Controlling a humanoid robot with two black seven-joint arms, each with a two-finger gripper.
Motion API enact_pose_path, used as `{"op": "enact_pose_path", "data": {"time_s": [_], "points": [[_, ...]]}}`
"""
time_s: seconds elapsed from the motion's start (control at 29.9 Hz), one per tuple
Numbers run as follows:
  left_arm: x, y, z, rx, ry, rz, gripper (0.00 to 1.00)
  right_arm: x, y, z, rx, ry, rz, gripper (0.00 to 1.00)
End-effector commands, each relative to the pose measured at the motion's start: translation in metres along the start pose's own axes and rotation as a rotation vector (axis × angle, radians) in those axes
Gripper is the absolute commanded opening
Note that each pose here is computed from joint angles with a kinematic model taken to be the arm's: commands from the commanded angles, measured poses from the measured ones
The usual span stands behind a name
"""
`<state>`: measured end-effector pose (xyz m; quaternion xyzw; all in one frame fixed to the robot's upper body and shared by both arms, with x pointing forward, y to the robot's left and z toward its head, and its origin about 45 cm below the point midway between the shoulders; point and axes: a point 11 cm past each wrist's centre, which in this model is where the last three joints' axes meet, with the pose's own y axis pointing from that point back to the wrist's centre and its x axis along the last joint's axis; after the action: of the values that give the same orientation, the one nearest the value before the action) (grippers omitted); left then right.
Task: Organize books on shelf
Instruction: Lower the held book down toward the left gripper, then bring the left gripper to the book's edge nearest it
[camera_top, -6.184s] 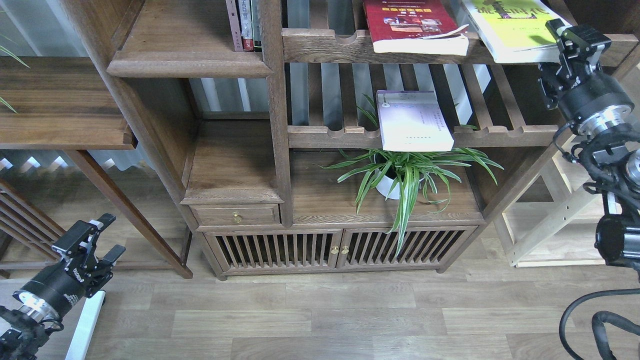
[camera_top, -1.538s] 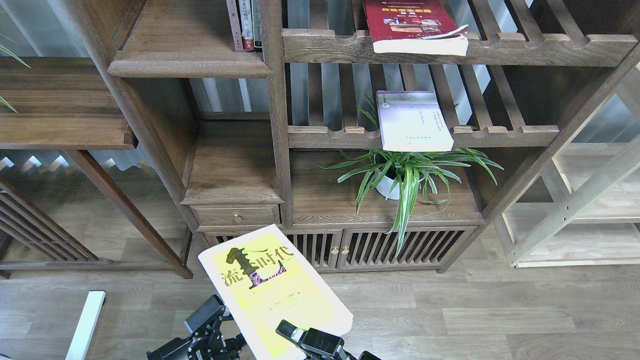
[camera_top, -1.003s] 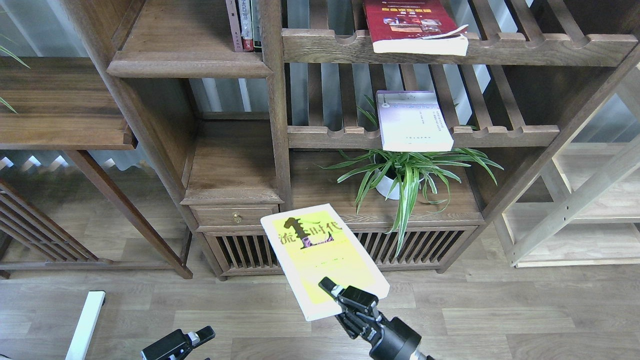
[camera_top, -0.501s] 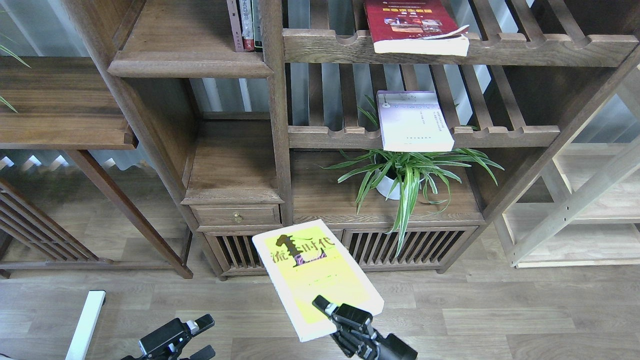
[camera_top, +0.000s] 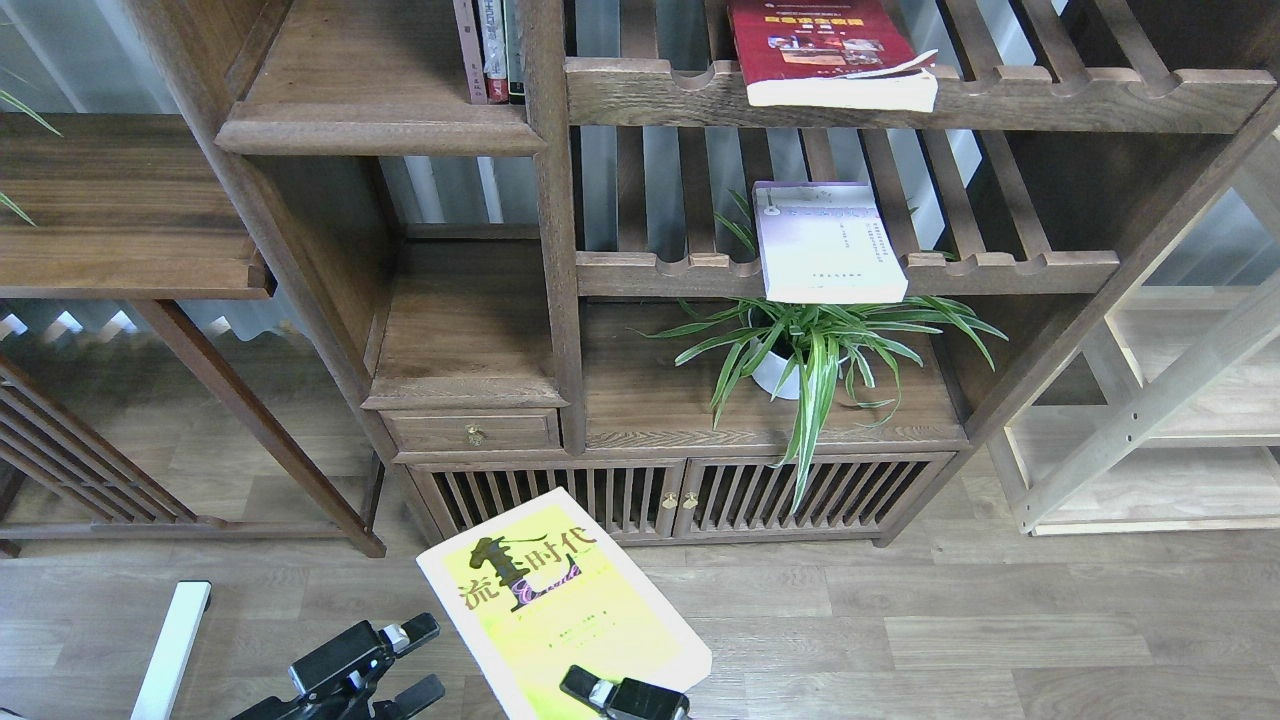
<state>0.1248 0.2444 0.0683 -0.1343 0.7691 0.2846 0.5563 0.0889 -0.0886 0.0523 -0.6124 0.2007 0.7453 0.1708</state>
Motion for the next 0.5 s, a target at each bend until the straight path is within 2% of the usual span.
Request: {"op": "enact_pose_path", "data": {"time_s": [0.0,0.3,0.47], "points": [[-0.001,-0.004,-0.003,0.005,0.006,-0.011,0.97,0.0,-0.003,0.01,-0.035,0.005,0.002,0.11],[0.0,-0.017,-0.012,0.013,0.028,-0.038,0.95,0.0,-0.006,0.014,-0.055,0.01,0.0,0.12],[0.002,-0.022,-0.019,0.021,0.045,-0.048,0.89,-0.001,-0.007,0.012,-0.055,0.013,-0.002,0.13]]}}
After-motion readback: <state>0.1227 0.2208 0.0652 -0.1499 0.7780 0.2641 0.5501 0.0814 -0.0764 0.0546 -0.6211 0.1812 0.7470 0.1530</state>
